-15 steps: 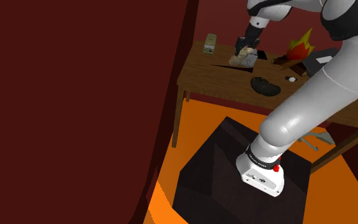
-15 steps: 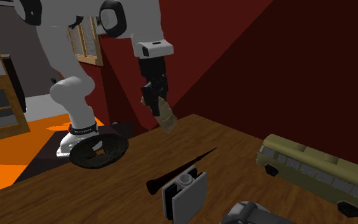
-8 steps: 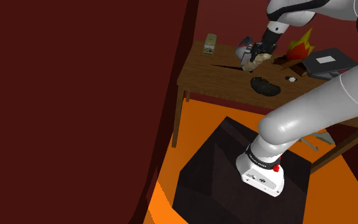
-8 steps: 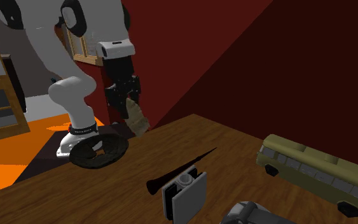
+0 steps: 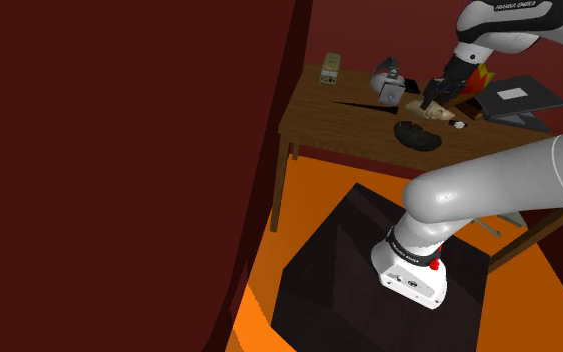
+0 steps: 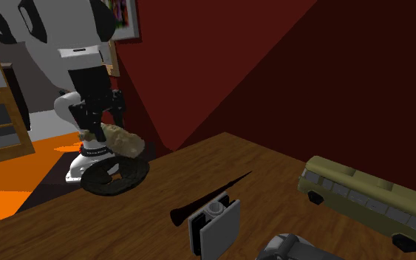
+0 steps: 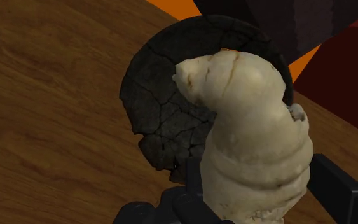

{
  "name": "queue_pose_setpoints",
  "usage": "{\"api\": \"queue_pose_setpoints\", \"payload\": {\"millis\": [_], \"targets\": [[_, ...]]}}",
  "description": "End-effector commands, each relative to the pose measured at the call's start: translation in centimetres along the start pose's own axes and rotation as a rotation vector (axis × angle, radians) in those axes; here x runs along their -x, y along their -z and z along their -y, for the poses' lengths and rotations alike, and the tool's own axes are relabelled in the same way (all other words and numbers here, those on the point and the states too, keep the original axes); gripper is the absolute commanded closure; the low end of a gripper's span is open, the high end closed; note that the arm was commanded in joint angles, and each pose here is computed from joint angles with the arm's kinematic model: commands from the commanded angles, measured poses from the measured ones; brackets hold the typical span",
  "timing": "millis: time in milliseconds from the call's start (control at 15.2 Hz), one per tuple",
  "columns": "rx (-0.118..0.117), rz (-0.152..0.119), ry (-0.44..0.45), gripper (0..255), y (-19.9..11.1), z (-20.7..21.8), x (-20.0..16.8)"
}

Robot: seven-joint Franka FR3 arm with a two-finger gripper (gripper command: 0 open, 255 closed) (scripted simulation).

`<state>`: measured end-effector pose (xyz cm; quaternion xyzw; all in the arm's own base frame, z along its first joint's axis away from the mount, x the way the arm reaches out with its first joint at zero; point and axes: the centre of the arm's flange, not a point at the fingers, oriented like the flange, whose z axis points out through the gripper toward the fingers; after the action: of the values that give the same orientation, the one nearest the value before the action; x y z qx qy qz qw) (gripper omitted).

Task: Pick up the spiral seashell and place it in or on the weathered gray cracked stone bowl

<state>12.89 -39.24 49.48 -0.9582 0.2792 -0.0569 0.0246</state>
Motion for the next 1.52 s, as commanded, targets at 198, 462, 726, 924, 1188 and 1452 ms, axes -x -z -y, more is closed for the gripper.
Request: {"api": "queue_pose_setpoints", "payload": {"millis": [198,462,726,924,1188,1452], "targets": [[0.001,0.0,0.001,255,-2.2,-0.5,0.8],[0.001,0.0,0.001,255,-4.3,-0.6,1.0],[0.001,0.0,0.001,255,-6.4,-0.8,1.2],[0.001,0.0,0.001,255,-7.5,-0.9,1.3],[0.001,0.0,0.001,255,-7.5,-0.9,1.3],[0.001,0.0,0.001,0,-7.5,-0.9,1.3]]}}
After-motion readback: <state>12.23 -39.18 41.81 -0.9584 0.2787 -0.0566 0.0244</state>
